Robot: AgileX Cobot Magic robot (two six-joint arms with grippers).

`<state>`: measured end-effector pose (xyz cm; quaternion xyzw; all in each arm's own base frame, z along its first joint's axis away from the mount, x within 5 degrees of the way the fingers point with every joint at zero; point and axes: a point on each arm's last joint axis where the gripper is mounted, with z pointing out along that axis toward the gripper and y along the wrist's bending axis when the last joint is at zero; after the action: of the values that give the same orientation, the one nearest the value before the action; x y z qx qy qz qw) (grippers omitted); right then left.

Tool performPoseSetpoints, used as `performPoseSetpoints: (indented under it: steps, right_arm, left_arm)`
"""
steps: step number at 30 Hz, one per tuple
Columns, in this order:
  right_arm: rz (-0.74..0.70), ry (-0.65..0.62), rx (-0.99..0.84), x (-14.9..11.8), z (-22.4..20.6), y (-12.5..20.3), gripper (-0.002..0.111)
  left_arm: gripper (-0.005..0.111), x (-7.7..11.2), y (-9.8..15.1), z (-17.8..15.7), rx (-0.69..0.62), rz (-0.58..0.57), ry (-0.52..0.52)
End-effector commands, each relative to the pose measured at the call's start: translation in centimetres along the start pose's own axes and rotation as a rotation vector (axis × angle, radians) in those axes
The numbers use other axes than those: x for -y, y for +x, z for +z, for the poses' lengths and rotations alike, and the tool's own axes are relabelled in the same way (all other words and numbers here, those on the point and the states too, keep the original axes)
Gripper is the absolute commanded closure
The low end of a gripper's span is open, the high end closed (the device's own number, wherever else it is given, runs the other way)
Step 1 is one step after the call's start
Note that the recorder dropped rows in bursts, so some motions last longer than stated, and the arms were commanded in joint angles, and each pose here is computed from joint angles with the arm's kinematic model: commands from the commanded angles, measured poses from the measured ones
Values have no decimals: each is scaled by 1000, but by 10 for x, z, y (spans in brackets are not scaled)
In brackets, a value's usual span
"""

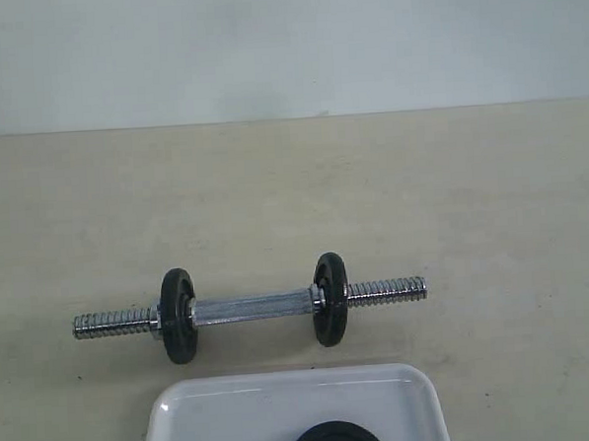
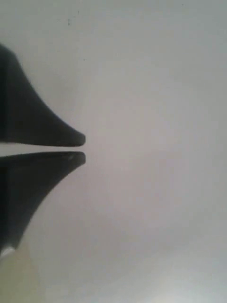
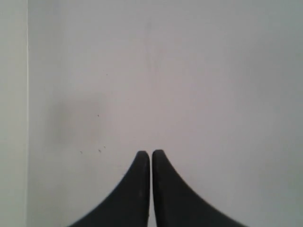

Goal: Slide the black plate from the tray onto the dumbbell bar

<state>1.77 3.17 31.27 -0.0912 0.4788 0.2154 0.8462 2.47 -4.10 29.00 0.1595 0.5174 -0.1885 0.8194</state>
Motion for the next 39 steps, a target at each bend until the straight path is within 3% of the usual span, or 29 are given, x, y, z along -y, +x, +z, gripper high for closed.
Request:
performPoseSetpoints:
  steps: [1, 4, 9, 12, 16, 19, 21, 23, 26, 30, 34, 39]
  right_arm:
    - [-117, 56, -86, -1, 13, -31, 107]
    - [-198, -40, -193, -9, 28, -43, 107]
    - [24, -189, -354, -13, 60, -41, 107]
    - [103, -248, -467, -9, 76, -25, 107]
    - [126, -237, -568, 5, 95, -3, 107]
    - [60, -130, -603, 25, 109, 13, 107]
    - [-10, -7, -608, 42, 116, 21, 107]
    - [-102, 138, -610, 60, 121, 26, 107]
    - [-230, 322, -610, 82, 122, 27, 107]
    - [-377, 458, -615, 97, 119, 23, 107]
    - [-487, 507, -611, 101, 116, 16, 107]
    - [-546, 617, -610, 103, 102, 2, 107]
  left_arm:
    - [102, 0, -19, 14, -200, 196, 40]
    - [102, 0, -28, 31, -259, 121, 123]
    - [102, -8, -28, 71, -393, 35, 274]
    - [102, -22, -22, 96, -450, 46, 284]
    - [102, -47, -15, 126, -503, 48, 174]
    - [102, -67, -9, 145, -533, 4, 44]
    - [102, -77, -6, 155, -547, -75, -23]
    - [102, -85, -3, 164, -559, -70, -56]
    - [102, -95, 1, 170, -573, 65, -87]
    - [102, -116, 0, 168, -583, 208, -283]
    - [102, -118, -2, 165, -579, 227, -315]
    - [102, -107, -3, 146, -565, 223, -303]
